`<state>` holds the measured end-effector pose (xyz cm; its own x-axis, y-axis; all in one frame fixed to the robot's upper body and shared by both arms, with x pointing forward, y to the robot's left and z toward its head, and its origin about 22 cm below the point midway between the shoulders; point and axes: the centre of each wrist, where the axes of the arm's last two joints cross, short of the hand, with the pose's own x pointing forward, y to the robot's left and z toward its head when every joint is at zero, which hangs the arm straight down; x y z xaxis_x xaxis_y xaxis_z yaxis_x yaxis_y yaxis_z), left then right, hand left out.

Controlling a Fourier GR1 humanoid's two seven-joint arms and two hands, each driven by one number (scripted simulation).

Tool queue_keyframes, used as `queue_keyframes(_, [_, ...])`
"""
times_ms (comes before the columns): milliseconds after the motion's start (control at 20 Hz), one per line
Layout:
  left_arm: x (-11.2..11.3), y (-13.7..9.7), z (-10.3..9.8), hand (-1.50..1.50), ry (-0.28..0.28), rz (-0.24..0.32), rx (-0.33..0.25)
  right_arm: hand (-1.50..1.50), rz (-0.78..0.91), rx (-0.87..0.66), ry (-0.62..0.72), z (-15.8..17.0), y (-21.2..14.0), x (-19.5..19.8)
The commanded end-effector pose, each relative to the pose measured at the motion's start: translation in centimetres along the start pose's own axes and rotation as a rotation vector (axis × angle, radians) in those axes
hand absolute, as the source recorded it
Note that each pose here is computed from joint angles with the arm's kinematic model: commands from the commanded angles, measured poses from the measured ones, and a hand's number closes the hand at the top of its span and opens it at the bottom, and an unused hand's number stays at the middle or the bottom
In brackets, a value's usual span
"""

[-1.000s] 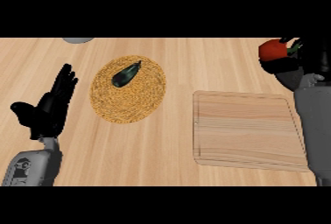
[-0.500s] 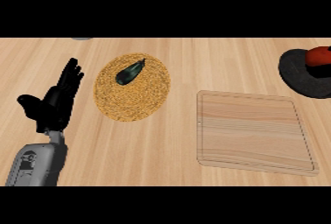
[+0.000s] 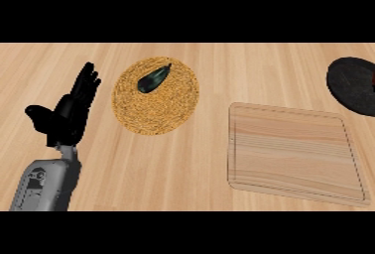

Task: Pick the bell pepper from the cutting board and place it in the pan

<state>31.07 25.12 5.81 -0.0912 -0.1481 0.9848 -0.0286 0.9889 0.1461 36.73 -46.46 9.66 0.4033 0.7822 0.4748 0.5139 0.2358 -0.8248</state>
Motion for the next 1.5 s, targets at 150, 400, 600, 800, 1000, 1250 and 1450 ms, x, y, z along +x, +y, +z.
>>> queue_keyframes(150, [0.0,-0.3,0.0,0.00,-0.006,-0.004,0.000,-1.50,-0.100,0.110,0.116,1.0,0.9,-2.6])
queue_keyframes(400, [0.0,-0.1,0.1,0.00,-0.014,0.015,-0.015,-1.50,-0.294,0.335,0.145,2.5,2.6,-3.6])
queue_keyframes(600, [1.0,-0.3,-0.5,0.00,-0.030,-0.004,-0.016,-1.50,-0.300,0.298,0.106,2.1,2.3,-3.2])
queue_keyframes(800, [0.1,0.0,0.1,0.00,0.010,0.001,-0.005,-1.50,-0.436,0.183,0.047,1.0,0.8,-3.1])
queue_keyframes(1000, [-1.9,-0.3,1.6,0.00,0.019,-0.004,0.019,-1.50,-0.607,0.072,0.053,2.4,1.3,-5.2])
queue_keyframes(1250, [-1.3,0.5,1.2,0.00,0.023,-0.014,0.046,-1.50,-0.794,0.169,0.017,3.9,0.9,-8.6])
queue_keyframes(1450, [-2.6,2.5,1.5,0.00,0.052,-0.024,0.055,-1.50,-0.867,0.218,-0.032,5.0,-0.5,-11.6])
